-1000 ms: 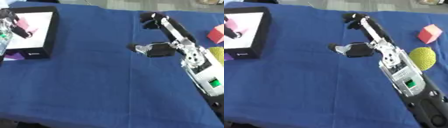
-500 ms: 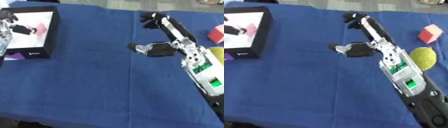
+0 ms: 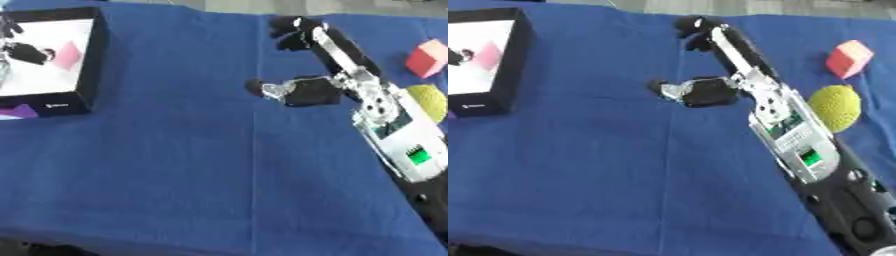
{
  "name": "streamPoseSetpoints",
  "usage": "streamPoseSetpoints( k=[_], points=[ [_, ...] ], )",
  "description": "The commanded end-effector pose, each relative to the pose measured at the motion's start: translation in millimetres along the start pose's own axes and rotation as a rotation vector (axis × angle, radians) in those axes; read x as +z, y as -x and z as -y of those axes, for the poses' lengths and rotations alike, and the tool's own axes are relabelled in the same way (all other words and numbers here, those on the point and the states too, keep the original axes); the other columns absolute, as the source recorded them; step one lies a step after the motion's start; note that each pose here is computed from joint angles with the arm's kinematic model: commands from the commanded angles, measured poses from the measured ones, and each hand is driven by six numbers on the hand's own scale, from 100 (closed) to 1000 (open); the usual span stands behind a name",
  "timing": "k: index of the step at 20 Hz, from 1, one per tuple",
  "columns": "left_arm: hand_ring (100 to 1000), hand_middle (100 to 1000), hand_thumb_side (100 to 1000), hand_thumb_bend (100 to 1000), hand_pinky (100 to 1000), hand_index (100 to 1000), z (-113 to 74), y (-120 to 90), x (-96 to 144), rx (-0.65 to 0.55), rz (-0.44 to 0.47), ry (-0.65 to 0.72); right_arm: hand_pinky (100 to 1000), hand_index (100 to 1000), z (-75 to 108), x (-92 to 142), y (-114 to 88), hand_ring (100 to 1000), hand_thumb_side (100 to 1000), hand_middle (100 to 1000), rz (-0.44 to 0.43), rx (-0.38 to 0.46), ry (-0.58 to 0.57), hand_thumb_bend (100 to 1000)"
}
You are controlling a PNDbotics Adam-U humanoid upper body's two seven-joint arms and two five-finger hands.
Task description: Pick up the objects with one hand, pass them to the other hand, and then place them into the box on the other side of the table.
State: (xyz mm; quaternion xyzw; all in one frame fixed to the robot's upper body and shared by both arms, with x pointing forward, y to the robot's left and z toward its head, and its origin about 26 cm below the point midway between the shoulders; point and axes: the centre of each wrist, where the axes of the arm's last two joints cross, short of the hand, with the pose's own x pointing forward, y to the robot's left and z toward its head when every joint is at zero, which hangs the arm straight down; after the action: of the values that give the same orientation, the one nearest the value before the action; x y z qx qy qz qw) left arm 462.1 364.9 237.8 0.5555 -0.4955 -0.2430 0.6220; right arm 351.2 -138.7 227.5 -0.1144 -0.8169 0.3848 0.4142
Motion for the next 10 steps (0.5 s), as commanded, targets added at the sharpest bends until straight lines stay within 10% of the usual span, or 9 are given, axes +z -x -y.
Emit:
streamPoseSetpoints(
  k=[1,10],
  points=[
    [712,650,295,255,809,729,-32.2,-1,3,0.113,0.077,-0.114,835,865,12.4,-2,-5,763,315,762,0.018,0.024,0.032,612],
    [697,635,396,214,809,721,-35.9,-11,23,0.342,0.265,-0.219,837,865,35.3,0,2,765,328,763,-0.028,0.071,0.107,547]
  ],
)
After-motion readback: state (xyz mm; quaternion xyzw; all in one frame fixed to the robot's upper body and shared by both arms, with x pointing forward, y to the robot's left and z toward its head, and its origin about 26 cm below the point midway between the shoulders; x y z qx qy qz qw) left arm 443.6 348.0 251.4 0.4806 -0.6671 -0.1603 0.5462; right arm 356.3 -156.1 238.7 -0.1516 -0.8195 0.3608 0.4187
